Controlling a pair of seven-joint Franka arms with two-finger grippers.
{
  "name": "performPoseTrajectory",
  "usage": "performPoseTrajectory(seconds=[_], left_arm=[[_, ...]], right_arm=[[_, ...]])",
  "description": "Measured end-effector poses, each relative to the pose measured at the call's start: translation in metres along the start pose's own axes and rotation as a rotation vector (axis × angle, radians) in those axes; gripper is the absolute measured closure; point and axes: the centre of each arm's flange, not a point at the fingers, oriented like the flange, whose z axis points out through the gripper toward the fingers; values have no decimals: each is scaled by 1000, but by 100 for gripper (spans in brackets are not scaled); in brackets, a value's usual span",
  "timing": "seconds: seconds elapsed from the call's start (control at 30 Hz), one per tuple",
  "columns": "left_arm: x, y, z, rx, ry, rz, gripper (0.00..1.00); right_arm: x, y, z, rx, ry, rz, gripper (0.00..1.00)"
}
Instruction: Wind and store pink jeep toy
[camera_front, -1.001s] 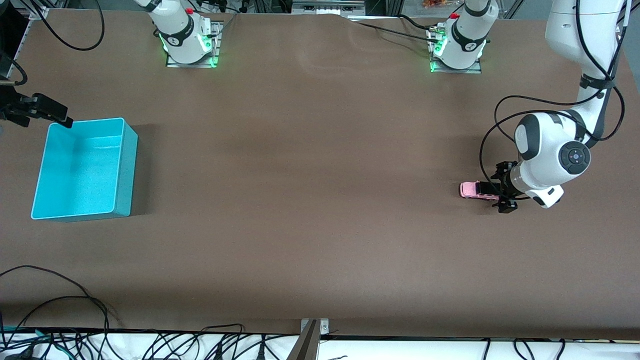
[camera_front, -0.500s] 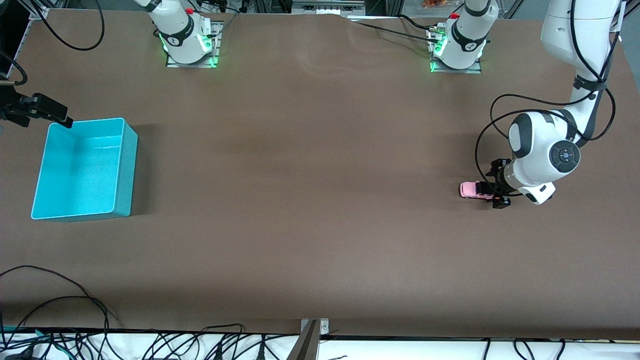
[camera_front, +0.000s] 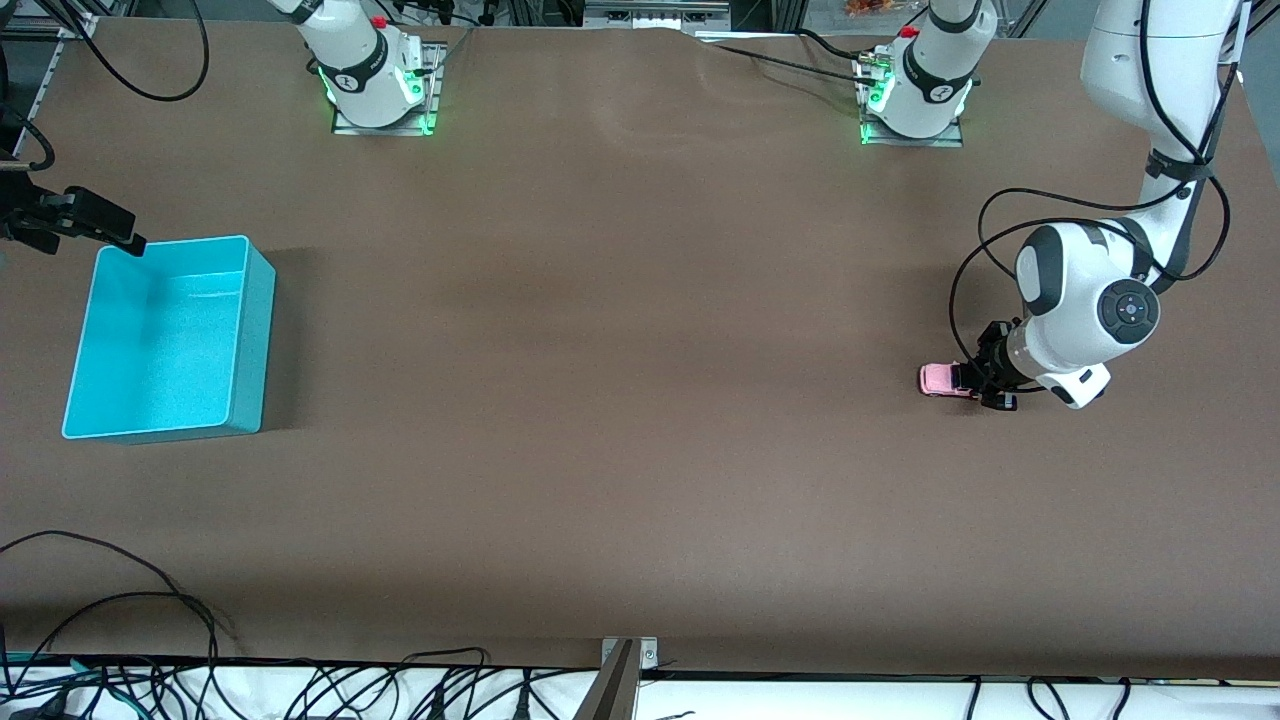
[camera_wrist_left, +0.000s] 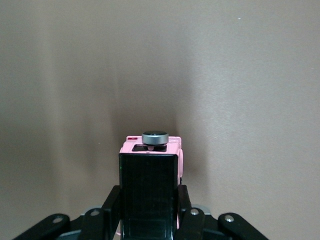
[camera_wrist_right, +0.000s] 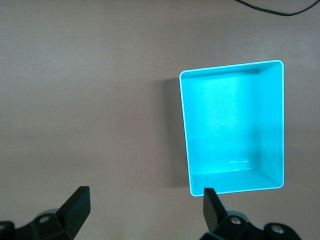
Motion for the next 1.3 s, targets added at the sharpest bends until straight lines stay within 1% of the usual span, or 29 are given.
performPoseTrajectory(seconds=[0.23,0.4,0.63,0.77,1.0,1.3], left_arm=[[-11,13,-18,-27,-3,-36,52],[-39,15,-20,-26,-5,-54,52],[-83,12,-13,-12,-1,-30,52],[-94,11,-8,-10,1,-39,52],[-101,10,3,-18,3,-56,52],[-93,10,3,-19,4,-69,52]], right_arm=[[0,0,0,0,0,0,0],[0,0,0,0,0,0,0],[0,0,0,0,0,0,0],[0,0,0,0,0,0,0],[0,0,0,0,0,0,0],[0,0,0,0,0,0,0]])
